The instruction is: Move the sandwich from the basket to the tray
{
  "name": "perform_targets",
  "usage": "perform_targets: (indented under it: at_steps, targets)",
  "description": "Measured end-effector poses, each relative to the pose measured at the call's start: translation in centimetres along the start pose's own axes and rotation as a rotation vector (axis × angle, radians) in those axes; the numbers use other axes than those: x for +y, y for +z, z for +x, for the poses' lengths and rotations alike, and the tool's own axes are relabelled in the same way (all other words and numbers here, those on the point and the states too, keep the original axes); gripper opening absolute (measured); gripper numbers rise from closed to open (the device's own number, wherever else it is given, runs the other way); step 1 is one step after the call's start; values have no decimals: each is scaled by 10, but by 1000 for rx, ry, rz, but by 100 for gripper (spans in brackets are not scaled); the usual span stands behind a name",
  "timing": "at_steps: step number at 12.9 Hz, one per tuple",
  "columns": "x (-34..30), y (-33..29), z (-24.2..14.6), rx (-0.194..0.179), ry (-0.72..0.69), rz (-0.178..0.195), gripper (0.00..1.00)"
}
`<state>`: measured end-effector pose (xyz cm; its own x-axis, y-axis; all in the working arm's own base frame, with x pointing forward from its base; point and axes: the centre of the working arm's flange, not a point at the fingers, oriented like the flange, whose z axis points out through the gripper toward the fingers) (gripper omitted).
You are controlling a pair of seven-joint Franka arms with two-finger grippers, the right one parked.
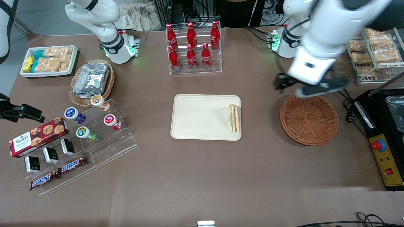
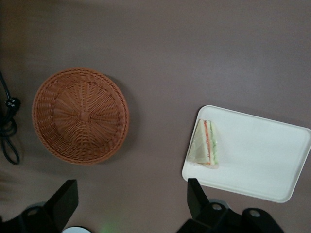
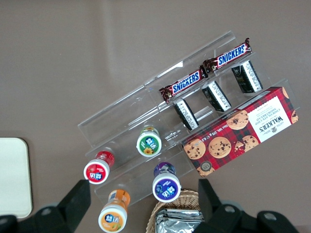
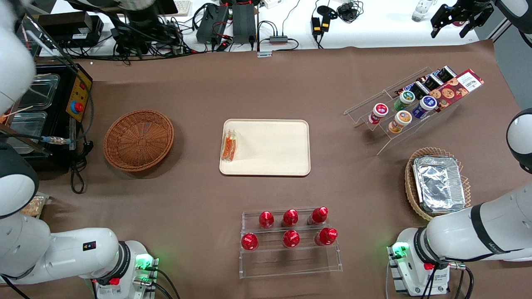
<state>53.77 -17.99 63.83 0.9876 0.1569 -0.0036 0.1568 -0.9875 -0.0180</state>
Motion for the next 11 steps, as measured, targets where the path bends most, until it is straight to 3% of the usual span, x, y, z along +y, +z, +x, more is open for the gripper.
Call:
perform_targets:
  at_steps: [5, 11]
  targets:
    - [-127, -35, 8, 0, 102, -21, 100]
    - [-156, -1, -4, -13, 141, -27, 100]
